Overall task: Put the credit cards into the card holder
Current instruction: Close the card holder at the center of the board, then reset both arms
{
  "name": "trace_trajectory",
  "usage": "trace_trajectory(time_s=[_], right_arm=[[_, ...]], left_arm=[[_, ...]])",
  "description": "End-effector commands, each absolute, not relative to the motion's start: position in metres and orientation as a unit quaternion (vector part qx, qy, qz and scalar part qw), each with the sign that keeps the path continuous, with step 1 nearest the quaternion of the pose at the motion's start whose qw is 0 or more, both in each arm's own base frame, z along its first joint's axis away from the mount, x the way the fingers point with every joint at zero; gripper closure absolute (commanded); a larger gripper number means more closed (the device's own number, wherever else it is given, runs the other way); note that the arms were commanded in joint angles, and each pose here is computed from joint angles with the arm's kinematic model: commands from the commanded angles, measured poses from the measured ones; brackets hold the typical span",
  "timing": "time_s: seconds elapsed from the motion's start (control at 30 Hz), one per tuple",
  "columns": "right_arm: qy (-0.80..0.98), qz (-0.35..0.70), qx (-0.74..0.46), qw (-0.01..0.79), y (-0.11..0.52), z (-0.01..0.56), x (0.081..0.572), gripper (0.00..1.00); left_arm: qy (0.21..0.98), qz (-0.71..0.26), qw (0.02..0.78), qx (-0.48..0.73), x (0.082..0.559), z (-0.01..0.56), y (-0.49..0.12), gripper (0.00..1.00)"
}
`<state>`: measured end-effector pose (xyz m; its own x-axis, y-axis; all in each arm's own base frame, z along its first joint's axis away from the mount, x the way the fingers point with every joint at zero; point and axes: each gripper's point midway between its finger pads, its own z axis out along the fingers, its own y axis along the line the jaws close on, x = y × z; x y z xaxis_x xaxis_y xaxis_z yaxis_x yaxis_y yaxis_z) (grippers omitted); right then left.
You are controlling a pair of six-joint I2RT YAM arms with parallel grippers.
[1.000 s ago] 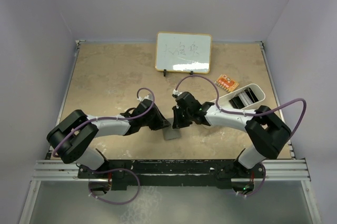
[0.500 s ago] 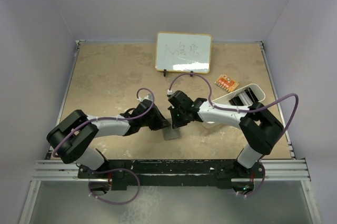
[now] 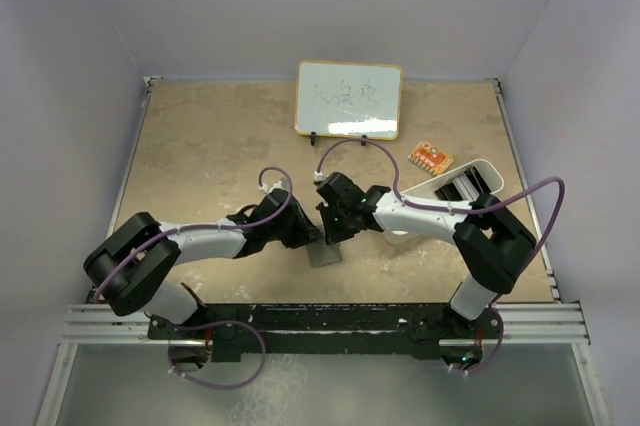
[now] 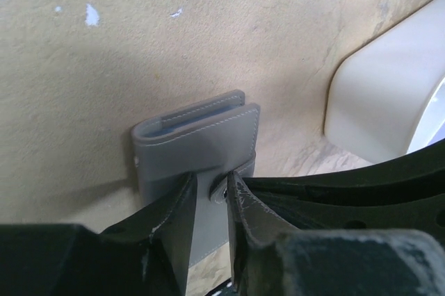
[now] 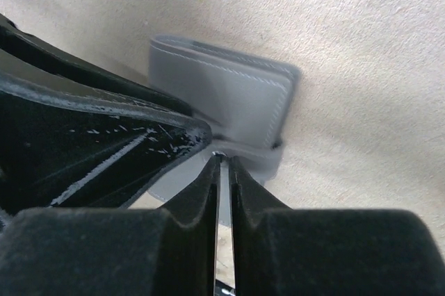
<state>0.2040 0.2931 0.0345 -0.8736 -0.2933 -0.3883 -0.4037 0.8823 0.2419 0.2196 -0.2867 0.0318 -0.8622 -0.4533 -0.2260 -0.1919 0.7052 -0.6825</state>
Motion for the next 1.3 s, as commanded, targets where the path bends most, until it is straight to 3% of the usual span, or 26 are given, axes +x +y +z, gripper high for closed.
trace_trajectory(time_s=[0.0,0.2,0.3,0.4,0.43,0.47,0.8,1.27], right_arm=[[0.947,0.167,-0.188,0.199,0.291,0.060,0.204,0.86],[0.921,0.188,-0.166,0.297,0.278,0.133,0.217,0.68],[0.902,0.210,-0.151,0.347,0.270,0.172,0.219,0.58],[0.878,0.236,-0.144,0.390,0.263,0.208,0.218,0.32],[0.872,0.243,-0.144,0.400,0.261,0.218,0.216,0.11],[0.866,0.249,-0.142,0.410,0.258,0.228,0.215,0.02],[0.840,0.290,-0.098,0.448,0.240,0.260,0.204,0.00],[0.851,0.314,-0.059,0.416,0.250,0.219,0.202,0.00]], left_arm=[[0.930,-0.241,0.222,-0.167,0.217,0.029,-0.249,0.72],[0.907,-0.205,0.325,-0.172,0.244,0.110,-0.222,0.50],[0.888,-0.213,0.371,-0.170,0.250,0.160,-0.214,0.45],[0.871,-0.229,0.408,-0.152,0.251,0.210,-0.208,0.42],[0.867,-0.231,0.418,-0.145,0.250,0.224,-0.204,0.42],[0.862,-0.236,0.428,-0.138,0.248,0.237,-0.201,0.41],[0.768,-0.344,0.532,-0.100,0.206,0.333,-0.164,0.24],[0.782,-0.347,0.506,-0.110,0.193,0.275,-0.158,0.21]])
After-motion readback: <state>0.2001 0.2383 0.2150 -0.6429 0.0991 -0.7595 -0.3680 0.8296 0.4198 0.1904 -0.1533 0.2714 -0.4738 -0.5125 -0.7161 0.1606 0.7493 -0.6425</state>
